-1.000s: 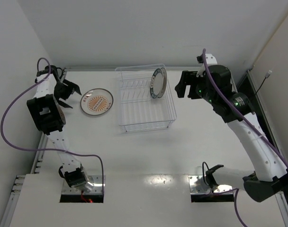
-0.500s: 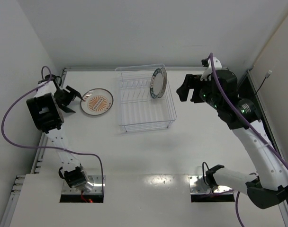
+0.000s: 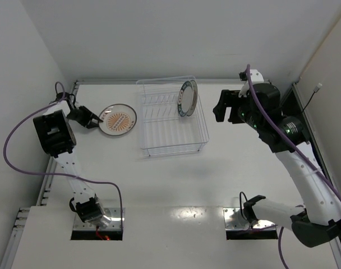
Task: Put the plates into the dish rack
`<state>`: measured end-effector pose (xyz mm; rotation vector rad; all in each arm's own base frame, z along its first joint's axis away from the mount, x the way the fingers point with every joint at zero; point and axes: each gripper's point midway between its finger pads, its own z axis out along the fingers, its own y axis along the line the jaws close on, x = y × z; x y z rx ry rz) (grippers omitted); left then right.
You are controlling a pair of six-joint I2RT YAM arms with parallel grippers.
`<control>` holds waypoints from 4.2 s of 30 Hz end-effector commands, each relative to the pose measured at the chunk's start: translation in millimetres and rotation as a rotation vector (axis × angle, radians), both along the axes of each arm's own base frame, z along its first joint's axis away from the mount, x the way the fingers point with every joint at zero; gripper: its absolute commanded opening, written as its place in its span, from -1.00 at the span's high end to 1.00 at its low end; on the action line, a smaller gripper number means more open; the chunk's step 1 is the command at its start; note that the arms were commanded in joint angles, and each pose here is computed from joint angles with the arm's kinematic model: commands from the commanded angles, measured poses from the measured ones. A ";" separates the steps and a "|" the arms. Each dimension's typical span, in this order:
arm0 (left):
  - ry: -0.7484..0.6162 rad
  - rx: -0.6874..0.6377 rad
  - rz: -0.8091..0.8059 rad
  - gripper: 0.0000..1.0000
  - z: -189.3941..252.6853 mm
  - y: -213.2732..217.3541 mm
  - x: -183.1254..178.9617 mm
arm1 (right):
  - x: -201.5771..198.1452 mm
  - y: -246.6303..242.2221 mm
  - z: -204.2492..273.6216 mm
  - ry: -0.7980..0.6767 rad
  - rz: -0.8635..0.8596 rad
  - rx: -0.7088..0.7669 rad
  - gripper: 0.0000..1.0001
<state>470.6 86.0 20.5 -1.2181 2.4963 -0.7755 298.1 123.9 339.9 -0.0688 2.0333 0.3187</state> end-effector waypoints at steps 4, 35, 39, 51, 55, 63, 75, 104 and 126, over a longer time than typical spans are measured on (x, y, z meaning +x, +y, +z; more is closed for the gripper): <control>-0.029 -0.069 -0.023 1.00 -14.2 -19.1 8.2 | 16.9 -14.7 12.9 -0.028 -0.022 -0.113 -0.55; -0.545 -0.149 -0.062 1.00 303.8 -127.1 -11.6 | 102.7 154.3 -1.9 0.030 0.536 1.077 -0.82; -0.544 -0.171 -0.149 1.00 304.1 -163.1 -17.0 | 111.9 178.0 -25.7 0.099 0.551 1.106 -0.85; -0.459 -0.256 -0.328 1.00 274.6 -245.3 -39.0 | 136.8 209.7 -85.5 0.249 0.517 1.225 -0.13; -0.447 -0.265 -0.332 1.00 271.1 -246.1 -43.5 | 145.0 193.7 -80.3 0.217 0.489 1.208 1.00; -0.373 -0.269 -0.296 0.70 249.9 -235.0 -38.0 | 163.9 126.9 -60.6 0.078 0.154 0.819 1.00; -0.244 -0.154 -0.144 -0.21 222.5 -173.5 -29.9 | 160.8 22.8 -123.2 0.190 -0.437 -0.142 1.00; -0.197 -0.159 -0.063 -0.21 206.3 -138.6 -39.9 | 219.9 96.8 -198.9 0.319 -0.262 -0.236 0.49; -0.062 -0.135 0.001 -0.21 170.0 -113.4 -43.4 | 49.1 88.3 -118.6 0.335 0.226 0.081 -0.57</control>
